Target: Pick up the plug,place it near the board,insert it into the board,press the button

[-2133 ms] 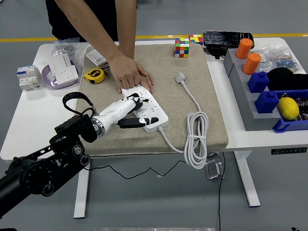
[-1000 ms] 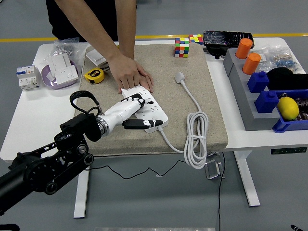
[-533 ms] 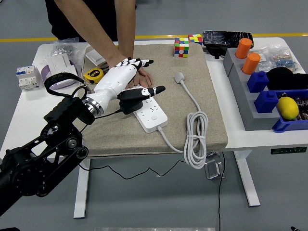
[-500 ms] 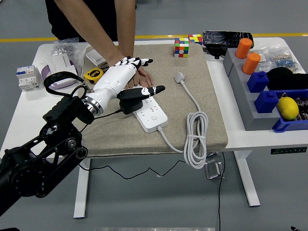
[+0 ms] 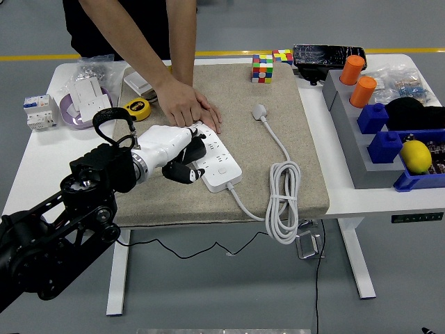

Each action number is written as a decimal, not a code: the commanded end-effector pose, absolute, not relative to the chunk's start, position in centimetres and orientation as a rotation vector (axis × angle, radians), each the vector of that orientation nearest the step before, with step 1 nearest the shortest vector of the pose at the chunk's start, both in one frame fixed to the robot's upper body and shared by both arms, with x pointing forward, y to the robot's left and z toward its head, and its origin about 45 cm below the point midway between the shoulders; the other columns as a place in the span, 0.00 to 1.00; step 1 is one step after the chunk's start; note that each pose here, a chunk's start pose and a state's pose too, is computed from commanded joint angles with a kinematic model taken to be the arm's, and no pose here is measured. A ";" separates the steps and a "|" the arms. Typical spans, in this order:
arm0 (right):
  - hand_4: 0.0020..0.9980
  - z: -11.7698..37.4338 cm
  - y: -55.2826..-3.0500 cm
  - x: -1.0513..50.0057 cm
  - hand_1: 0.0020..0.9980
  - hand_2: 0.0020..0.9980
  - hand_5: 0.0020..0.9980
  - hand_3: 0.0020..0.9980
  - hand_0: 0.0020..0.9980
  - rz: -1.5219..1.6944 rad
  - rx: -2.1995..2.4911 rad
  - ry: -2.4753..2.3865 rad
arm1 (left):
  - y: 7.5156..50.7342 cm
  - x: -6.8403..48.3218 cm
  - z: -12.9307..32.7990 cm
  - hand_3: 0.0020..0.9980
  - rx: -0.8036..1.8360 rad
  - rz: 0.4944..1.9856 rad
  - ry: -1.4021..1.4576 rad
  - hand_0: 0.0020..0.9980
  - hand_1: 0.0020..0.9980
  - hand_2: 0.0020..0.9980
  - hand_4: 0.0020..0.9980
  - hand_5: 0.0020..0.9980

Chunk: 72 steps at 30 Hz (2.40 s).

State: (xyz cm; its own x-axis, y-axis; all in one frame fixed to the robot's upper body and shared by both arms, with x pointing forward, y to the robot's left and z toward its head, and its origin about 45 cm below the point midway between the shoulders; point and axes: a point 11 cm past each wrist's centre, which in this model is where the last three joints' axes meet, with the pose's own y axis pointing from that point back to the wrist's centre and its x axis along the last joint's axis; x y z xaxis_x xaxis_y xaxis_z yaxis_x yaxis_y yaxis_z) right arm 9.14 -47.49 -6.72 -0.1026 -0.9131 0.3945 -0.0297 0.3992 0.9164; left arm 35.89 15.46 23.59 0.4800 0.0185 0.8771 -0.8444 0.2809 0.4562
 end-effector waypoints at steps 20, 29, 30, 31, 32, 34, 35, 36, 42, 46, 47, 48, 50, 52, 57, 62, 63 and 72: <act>1.00 -6.7 -47.4 9.5 0.79 0.77 0.81 0.77 0.87 -0.940 0.895 -1.486 | 11.5 35.4 19.2 1.00 0.993 0.551 -0.558 0.14 0.06 0.17 0.44 0.24; 1.00 -6.6 -47.4 9.6 0.79 0.77 0.81 0.77 0.87 -0.937 0.896 -1.484 | 11.3 36.9 18.1 1.00 1.026 0.574 -0.553 0.14 0.06 0.17 0.43 0.23; 1.00 -6.6 -47.4 9.6 0.79 0.76 0.81 0.77 0.87 -0.936 0.897 -1.484 | 11.3 37.0 17.9 0.99 1.032 0.575 -0.551 0.14 0.06 0.17 0.41 0.22; 1.00 -6.6 -47.4 9.7 0.79 0.76 0.81 0.77 0.87 -0.936 0.897 -1.485 | 11.4 37.1 17.8 0.99 1.037 0.575 -0.551 0.14 0.06 0.17 0.41 0.22; 1.00 -6.6 -47.5 9.7 0.79 0.76 0.81 0.77 0.87 -0.935 0.897 -1.484 | 11.5 37.1 17.6 0.99 1.045 0.575 -0.550 0.14 0.06 0.17 0.41 0.22; 1.00 -6.6 -47.5 9.6 0.79 0.76 0.81 0.77 0.87 -0.934 0.897 -1.483 | 11.8 37.3 17.2 0.99 1.056 0.582 -0.547 0.14 0.06 0.17 0.41 0.22; 1.00 -6.6 -47.5 9.6 0.79 0.76 0.81 0.77 0.87 -0.934 0.897 -1.482 | 11.9 37.4 17.1 0.99 1.061 0.584 -0.546 0.14 0.06 0.17 0.41 0.22; 1.00 -6.6 -47.5 9.5 0.79 0.76 0.81 0.77 0.87 -0.935 0.895 -1.480 | 12.1 37.5 16.8 0.99 1.072 0.587 -0.544 0.14 0.06 0.17 0.41 0.21; 1.00 -6.7 -47.6 9.3 0.79 0.77 0.81 0.77 0.87 -0.935 0.892 -1.477 | 12.7 37.6 16.1 0.99 1.091 0.594 -0.537 0.14 0.06 0.17 0.41 0.21; 1.00 -6.7 -47.5 9.2 0.79 0.77 0.81 0.77 0.87 -0.936 0.891 -1.475 | 12.8 37.6 16.1 0.99 1.095 0.590 -0.546 0.14 0.06 0.17 0.41 0.21; 1.00 -6.7 -47.5 9.2 0.79 0.77 0.81 0.77 0.87 -0.936 0.892 -1.475 | 12.8 37.6 16.2 0.99 1.096 0.590 -0.548 0.14 0.06 0.17 0.41 0.21; 1.00 -6.7 -47.5 9.2 0.79 0.77 0.81 0.77 0.87 -0.936 0.892 -1.476 | 12.8 37.6 16.2 0.98 1.097 0.590 -0.550 0.14 0.06 0.17 0.41 0.21; 1.00 -6.7 -47.5 9.2 0.79 0.77 0.81 0.77 0.87 -0.936 0.892 -1.475 | 12.8 37.6 16.2 0.98 1.099 0.589 -0.552 0.14 0.06 0.17 0.41 0.21; 1.00 -6.7 -47.5 9.2 0.79 0.77 0.81 0.77 0.87 -0.936 0.891 -1.476 | 12.9 37.6 16.3 0.98 1.101 0.588 -0.557 0.14 0.06 0.17 0.41 0.21; 1.00 -6.7 -47.6 9.1 0.79 0.76 0.81 0.78 0.87 -0.936 0.890 -1.474 | 12.7 37.6 16.8 0.98 1.090 0.589 -0.575 0.14 0.06 0.17 0.41 0.21; 1.00 -6.7 -47.6 9.2 0.79 0.76 0.81 0.78 0.87 -0.936 0.891 -1.476 | 12.9 37.7 16.7 0.98 1.114 0.577 -0.589 0.14 0.06 0.17 0.41 0.21; 1.00 -6.7 -47.6 9.2 0.79 0.76 0.81 0.78 0.87 -0.935 0.891 -1.477 | 13.1 37.7 16.6 0.98 1.121 0.574 -0.588 0.14 0.06 0.17 0.41 0.21; 1.00 -6.6 -47.6 9.4 0.79 0.77 0.81 0.78 0.87 -0.936 0.892 -1.481 | 13.5 37.8 16.3 0.97 1.152 0.558 -0.602 0.14 0.06 0.17 0.41 0.21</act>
State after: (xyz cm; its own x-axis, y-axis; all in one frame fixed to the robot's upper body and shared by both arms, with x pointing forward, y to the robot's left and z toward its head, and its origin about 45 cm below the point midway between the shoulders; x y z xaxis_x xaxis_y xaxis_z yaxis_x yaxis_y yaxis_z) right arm 9.39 -47.57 -6.63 -0.1000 -0.9128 0.3960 -0.0346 0.4009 0.9154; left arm 37.80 13.45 16.31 0.7158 0.0974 0.6915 -0.6824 0.3082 0.6629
